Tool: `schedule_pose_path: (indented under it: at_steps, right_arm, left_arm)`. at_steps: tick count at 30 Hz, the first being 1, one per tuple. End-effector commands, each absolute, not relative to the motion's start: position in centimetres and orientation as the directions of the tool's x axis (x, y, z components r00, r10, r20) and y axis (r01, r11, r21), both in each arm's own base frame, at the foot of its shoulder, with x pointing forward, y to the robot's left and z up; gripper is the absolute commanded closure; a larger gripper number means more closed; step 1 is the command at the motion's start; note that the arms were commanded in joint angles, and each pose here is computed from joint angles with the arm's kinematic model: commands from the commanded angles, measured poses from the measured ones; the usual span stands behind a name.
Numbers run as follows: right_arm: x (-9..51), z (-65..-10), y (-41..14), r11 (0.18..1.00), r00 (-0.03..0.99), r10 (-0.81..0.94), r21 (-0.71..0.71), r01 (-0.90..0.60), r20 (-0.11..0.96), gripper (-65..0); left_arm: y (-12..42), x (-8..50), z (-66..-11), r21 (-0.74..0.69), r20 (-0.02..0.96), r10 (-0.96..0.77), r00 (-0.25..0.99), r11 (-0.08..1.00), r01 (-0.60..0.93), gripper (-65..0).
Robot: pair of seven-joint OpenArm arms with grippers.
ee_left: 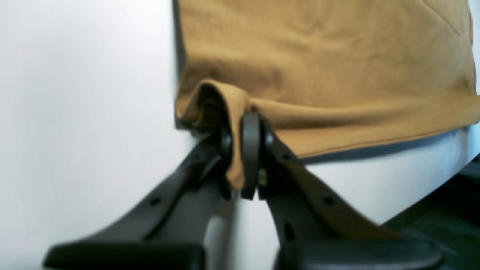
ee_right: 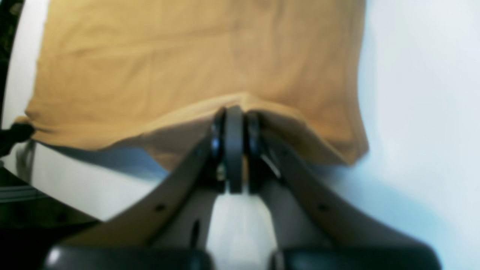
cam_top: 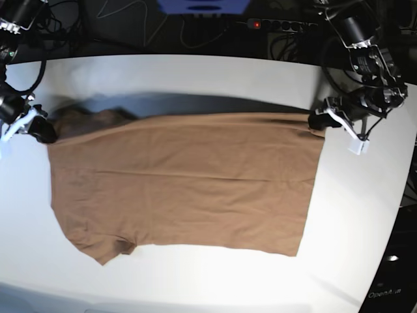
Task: Fold the T-shirt properly
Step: 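Lift both shoulder corners and drag them across the shirt toward the hem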
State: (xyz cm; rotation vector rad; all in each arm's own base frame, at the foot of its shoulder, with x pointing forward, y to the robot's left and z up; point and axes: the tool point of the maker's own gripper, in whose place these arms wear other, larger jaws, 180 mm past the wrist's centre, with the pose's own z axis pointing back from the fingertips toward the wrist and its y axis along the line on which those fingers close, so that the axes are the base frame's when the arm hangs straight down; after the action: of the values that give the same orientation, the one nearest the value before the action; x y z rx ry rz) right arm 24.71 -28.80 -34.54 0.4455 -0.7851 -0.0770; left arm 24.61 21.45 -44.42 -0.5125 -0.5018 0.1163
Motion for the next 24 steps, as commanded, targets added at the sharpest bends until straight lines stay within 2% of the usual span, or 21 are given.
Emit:
schedule_pose_path:
  at_steps: [1, 9, 16, 20, 24]
  right_arm:
    - [26.2, -32.6, -29.2, 0.909, 0.665, -0.212, 0.394, -0.134, 0.716, -0.7]
    - [28.9, -31.6, -26.6, 0.889, 0.647, -0.174, 0.401, -0.22, 0.742, -0.7]
    - [29.6, -31.1, -26.2, 0.886, 0.635, -0.168, 0.398, -0.238, 0.754, -0.7]
    - [29.9, -30.7, -26.6, 0.891, 0.628, -0.158, 0.385, -0.242, 0.762, -0.7]
    - [30.0, -30.4, -26.8, 0.894, 0.624, -0.148, 0.374, -0.247, 0.767, -0.7]
  left_arm:
    - [22.1, 25.0, -44.1, -0.469, 0.432, 0.212, 0.877, 0.883, 0.017, -3.4]
    - [22.0, 27.9, -42.4, -0.468, 0.489, 0.208, 0.847, 0.882, 0.053, -3.4]
    - [21.8, 29.9, -41.0, -0.462, 0.529, 0.199, 0.825, 0.883, 0.083, -3.4]
    - [20.8, 31.0, -40.4, -0.449, 0.546, 0.155, 0.823, 0.884, 0.132, -3.4]
    - [19.7, 32.4, -38.3, -0.4, 0.606, 0.088, 0.791, 0.893, 0.207, -3.4]
